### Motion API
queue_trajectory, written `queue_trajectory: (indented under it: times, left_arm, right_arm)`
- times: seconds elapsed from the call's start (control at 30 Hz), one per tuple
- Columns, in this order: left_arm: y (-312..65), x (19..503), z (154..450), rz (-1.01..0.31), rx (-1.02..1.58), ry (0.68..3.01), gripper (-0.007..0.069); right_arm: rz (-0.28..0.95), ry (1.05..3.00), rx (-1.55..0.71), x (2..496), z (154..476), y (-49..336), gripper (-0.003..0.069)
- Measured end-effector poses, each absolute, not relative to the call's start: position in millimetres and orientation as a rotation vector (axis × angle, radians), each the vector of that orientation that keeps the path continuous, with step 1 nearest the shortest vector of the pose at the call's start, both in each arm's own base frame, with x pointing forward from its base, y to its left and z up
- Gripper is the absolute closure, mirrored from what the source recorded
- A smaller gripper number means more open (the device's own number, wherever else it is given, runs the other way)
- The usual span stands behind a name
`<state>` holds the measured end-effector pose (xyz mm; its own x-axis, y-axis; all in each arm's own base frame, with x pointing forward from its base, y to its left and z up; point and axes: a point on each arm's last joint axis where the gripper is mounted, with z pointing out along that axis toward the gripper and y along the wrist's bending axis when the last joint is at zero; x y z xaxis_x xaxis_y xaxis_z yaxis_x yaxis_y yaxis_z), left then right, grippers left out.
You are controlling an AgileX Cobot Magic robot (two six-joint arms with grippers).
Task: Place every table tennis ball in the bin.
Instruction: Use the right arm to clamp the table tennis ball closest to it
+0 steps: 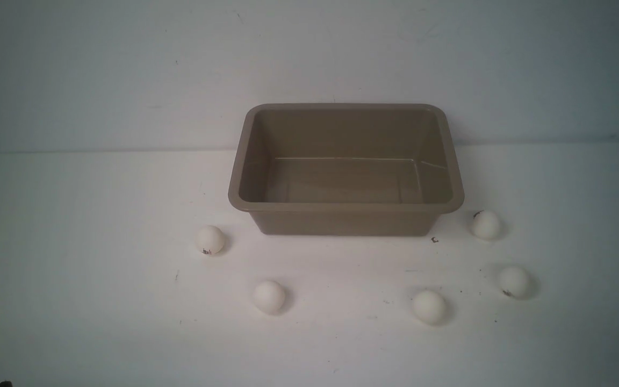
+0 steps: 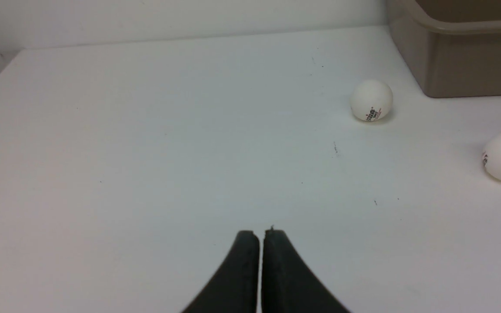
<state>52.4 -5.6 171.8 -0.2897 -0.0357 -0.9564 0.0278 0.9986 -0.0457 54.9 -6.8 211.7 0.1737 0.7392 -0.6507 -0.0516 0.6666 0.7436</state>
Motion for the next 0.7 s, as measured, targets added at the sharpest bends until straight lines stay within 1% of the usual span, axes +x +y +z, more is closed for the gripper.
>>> queue_trajectory:
  times: [0.07, 0.1, 0.17, 0.23, 0.3, 0.37, 0.5, 0.57, 0.7]
  left_arm:
    - [-7.7, 52.5, 172.5, -0.128, -0.05, 1.856, 0.0629]
    - [-8.1, 52.6, 172.8, -0.143, -0.061, 1.854, 0.0629]
    - [-10.5, 52.9, 174.2, -0.24, -0.093, 1.835, 0.0629]
    - [-12.6, 53.2, 176.6, -0.309, -0.176, 1.809, 0.0629]
    - [-14.9, 53.4, 178.6, -0.398, -0.237, 1.785, 0.0629]
    - [-16.2, 53.6, 180.3, -0.458, -0.279, 1.765, 0.0629]
    - [-17.2, 53.8, 182.2, -0.515, -0.323, 1.741, 0.0629]
    - [-18.4, 53.7, 183.5, -0.573, -0.363, 1.726, 0.0629]
    - [-20.6, 54.0, 188.5, -0.734, -0.484, 1.658, 0.0629]
  right_arm:
    - [0.697, 1.228, 0.738, 54.4, 213.5, -8.9, 0.0669]
    - [0.712, 1.215, 0.755, 54.3, 213.8, -9.4, 0.0669]
    - [0.748, 1.186, 0.795, 54.0, 214.3, -10.6, 0.0669]
    - [0.778, 1.157, 0.83, 53.7, 214.9, -11.9, 0.0669]
    - [0.792, 1.137, 0.849, 53.4, 215.5, -12.8, 0.0669]
    - [0.8, 1.134, 0.857, 53.4, 215.4, -12.9, 0.0669]
    - [0.808, 1.156, 0.859, 54.0, 213.9, -11.6, 0.0669]
    - [0.819, 1.19, 0.861, 54.6, 211.6, -9.5, 0.0669]
    - [0.82, 1.265, 0.844, 55.6, 207.2, -5.5, 0.0669]
